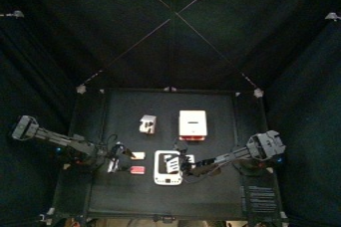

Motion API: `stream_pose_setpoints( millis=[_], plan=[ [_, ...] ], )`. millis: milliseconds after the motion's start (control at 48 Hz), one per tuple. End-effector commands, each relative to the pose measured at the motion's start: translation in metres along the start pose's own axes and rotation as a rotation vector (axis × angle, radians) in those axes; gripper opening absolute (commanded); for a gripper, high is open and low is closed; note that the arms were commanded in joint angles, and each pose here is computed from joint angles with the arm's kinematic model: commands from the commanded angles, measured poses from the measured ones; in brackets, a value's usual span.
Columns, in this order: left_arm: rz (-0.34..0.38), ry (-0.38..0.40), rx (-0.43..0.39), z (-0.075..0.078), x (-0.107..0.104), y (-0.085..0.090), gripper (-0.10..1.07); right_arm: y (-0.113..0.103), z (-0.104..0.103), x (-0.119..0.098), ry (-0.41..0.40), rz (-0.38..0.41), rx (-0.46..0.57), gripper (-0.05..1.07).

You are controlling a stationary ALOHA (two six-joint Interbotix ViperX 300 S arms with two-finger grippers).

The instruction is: Put sushi roll on stove and grab cleaver

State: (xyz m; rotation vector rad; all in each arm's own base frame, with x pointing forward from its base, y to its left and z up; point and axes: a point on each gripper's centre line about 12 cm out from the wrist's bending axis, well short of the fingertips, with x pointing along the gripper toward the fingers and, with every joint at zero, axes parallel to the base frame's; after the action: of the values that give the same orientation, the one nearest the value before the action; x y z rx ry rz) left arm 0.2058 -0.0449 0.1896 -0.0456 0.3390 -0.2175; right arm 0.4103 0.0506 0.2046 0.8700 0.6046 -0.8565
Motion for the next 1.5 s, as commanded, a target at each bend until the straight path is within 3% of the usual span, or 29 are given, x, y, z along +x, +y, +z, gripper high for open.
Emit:
stream_pose_setpoints(
  millis=[0,271,458,625,812,958,1208,1479],
  plan=[
    [-0.017,-0.073,0.019,0.013,0.001,-0.002,0.97,0.001,0.017,-0.016,-0.044,0.047,-0.010,0.83],
    [-0.016,-0.068,-0.025,0.000,-0.002,-0.001,0.97,-0.024,0.043,-0.041,-0.157,0.023,-0.034,0.83],
    [0.020,-0.066,-0.142,-0.002,-0.002,0.003,0.97,-0.046,0.056,-0.058,-0.224,0.038,-0.082,0.83],
    [0.064,-0.094,-0.237,0.004,-0.002,0.010,0.97,-0.071,0.073,-0.063,-0.352,0.050,-0.190,0.83],
    [0.116,-0.179,-0.297,0.025,0.001,0.022,0.97,-0.106,0.097,-0.063,-0.440,0.009,-0.211,0.83],
    [0.182,-0.211,-0.340,0.043,0.002,0.038,0.97,-0.131,0.102,-0.066,-0.452,-0.029,-0.106,0.83],
    [0.287,-0.003,-0.530,0.063,0.003,0.063,0.97,-0.151,0.103,-0.074,-0.503,0.015,-0.086,0.83],
    [0.352,0.043,-0.500,0.106,-0.008,0.083,0.97,-0.157,0.115,-0.093,-0.581,0.078,-0.113,0.83]
  ],
)
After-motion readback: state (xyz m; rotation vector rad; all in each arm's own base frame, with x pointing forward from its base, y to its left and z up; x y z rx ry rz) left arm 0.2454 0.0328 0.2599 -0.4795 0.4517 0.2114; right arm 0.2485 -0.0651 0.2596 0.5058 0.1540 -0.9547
